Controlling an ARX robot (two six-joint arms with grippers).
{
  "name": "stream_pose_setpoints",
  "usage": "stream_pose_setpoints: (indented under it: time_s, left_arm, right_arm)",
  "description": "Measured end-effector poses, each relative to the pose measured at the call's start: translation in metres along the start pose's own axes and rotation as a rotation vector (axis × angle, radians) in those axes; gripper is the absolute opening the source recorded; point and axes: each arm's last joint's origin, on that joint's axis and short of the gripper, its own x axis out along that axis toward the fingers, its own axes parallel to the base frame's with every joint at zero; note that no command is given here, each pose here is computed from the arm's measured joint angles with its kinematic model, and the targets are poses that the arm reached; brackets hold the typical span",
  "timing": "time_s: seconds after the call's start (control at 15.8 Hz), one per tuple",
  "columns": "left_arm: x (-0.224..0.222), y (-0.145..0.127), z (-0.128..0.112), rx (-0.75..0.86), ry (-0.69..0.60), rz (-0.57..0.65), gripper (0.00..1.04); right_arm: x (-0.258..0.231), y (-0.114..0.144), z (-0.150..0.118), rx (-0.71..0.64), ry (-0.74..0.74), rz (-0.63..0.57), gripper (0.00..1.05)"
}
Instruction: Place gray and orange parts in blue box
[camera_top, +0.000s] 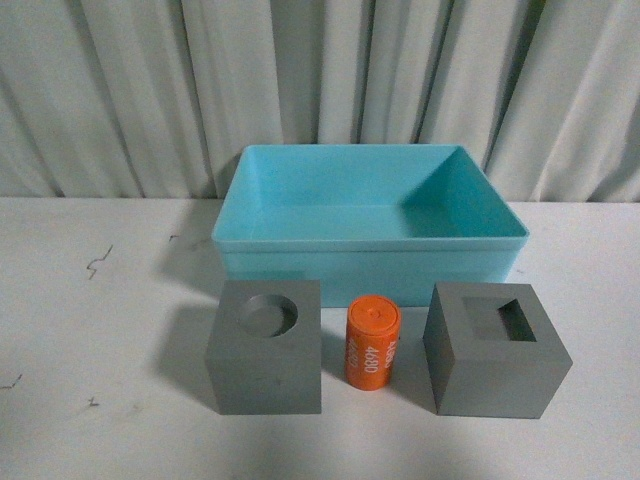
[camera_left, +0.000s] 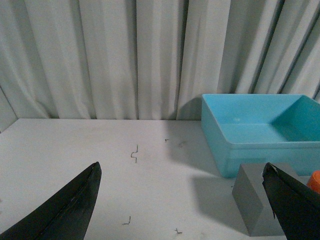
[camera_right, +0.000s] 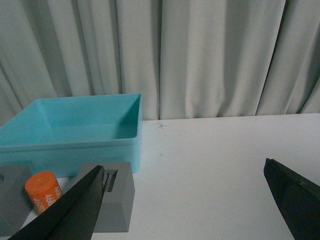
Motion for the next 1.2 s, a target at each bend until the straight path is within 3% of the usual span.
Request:
stream_pose_setpoints:
  time_s: [1.2]
  left_arm:
    - [0.0, 0.0, 0.0, 0.0, 0.0, 0.0, 0.98]
  right_arm:
    - [0.0, 0.0, 0.0, 0.0, 0.0, 0.0, 0.98]
